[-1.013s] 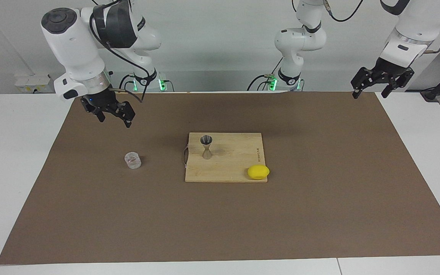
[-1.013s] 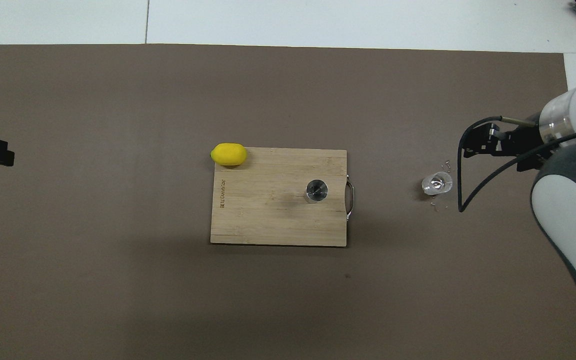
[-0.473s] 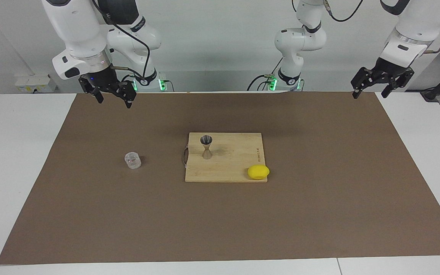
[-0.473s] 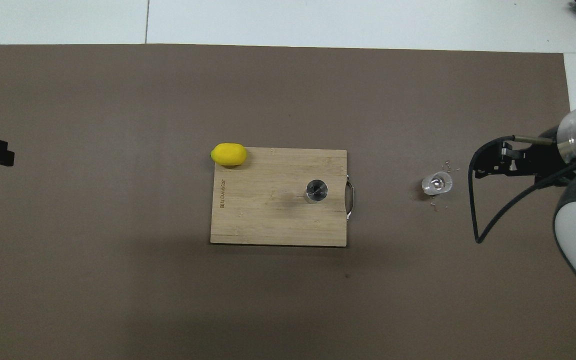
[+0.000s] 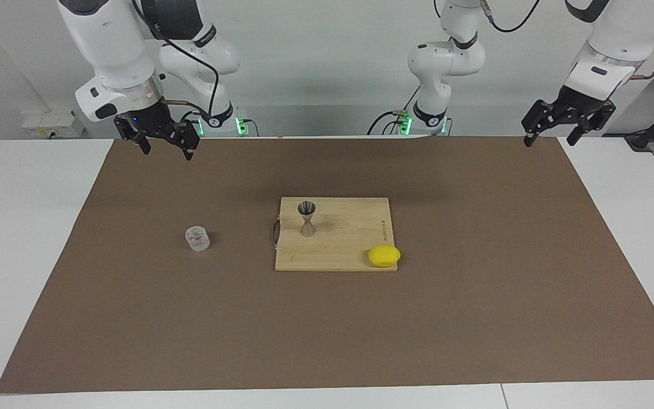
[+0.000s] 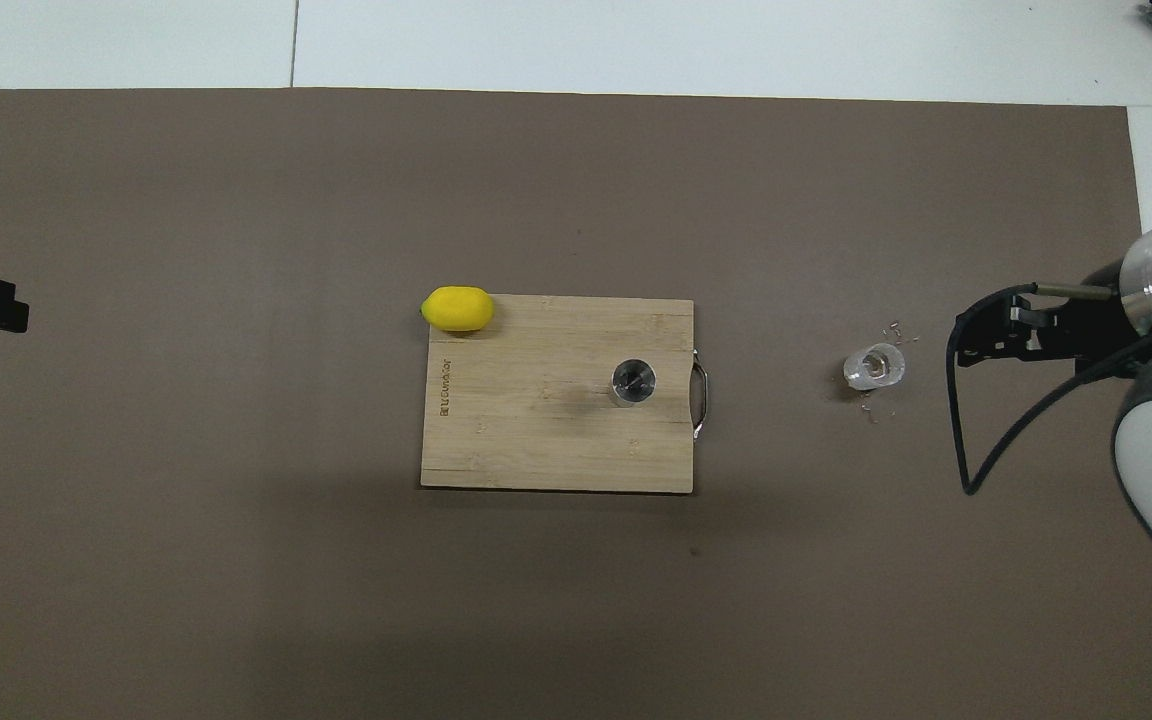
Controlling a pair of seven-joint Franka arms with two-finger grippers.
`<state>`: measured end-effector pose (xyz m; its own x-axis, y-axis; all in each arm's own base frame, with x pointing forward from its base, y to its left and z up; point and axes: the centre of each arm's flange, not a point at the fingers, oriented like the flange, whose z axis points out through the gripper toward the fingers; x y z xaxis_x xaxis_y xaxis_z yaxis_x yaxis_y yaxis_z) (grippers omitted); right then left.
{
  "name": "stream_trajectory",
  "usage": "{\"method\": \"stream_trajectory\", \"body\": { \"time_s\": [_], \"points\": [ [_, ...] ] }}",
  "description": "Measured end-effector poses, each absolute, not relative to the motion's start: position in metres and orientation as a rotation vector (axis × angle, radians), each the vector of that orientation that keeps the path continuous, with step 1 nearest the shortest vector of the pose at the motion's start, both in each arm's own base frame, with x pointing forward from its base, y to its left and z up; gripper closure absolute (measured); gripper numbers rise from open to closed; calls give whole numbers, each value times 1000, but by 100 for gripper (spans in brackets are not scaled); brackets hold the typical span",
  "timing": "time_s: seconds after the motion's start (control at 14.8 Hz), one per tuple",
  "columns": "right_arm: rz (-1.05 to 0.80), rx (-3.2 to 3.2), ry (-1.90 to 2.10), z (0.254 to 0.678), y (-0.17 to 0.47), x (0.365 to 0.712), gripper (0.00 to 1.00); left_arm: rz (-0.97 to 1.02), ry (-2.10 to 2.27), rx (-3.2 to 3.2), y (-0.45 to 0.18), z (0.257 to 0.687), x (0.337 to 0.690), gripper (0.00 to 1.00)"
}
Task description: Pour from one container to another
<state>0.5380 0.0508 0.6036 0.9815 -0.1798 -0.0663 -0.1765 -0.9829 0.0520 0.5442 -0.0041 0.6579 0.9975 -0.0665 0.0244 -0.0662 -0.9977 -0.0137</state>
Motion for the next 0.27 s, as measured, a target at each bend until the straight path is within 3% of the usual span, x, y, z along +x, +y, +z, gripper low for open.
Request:
{"method": "stream_trajectory", "body": {
  "time_s": [0.27],
  "points": [
    [-62, 3091, -290, 603, 47, 543, 0, -39, 104, -3127, -4, 658, 544, 0]
  ]
}}
